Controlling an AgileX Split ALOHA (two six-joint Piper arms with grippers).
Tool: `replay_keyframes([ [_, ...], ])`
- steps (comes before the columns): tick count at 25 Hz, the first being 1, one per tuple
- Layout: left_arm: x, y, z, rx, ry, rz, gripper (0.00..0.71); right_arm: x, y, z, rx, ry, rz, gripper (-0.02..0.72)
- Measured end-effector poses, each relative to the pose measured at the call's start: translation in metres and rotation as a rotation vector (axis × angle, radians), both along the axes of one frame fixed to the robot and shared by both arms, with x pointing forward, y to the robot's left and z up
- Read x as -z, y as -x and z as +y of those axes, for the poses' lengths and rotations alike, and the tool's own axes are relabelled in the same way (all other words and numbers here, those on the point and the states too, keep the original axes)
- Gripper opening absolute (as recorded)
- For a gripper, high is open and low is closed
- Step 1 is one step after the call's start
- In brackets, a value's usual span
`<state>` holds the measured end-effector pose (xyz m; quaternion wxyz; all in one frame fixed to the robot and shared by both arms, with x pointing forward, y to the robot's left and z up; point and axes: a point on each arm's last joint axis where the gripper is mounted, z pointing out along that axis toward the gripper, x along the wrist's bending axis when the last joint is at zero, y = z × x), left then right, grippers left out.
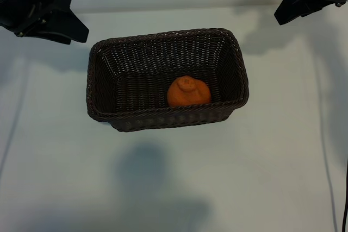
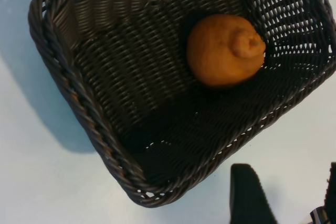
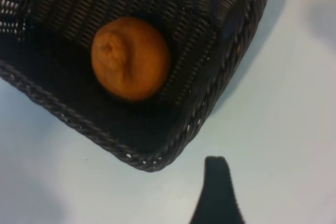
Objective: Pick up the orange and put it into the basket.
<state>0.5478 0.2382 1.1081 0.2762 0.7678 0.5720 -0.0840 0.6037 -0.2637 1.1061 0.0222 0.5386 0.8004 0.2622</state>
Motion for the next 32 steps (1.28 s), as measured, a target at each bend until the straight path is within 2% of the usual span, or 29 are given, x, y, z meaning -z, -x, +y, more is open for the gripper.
replay_keyframes([
  [32,0.0,0.0,0.0,-0.001,0.0,0.001,0.405,0.0,0.0,0.0,0.017,-0.006,0.008,0.516],
])
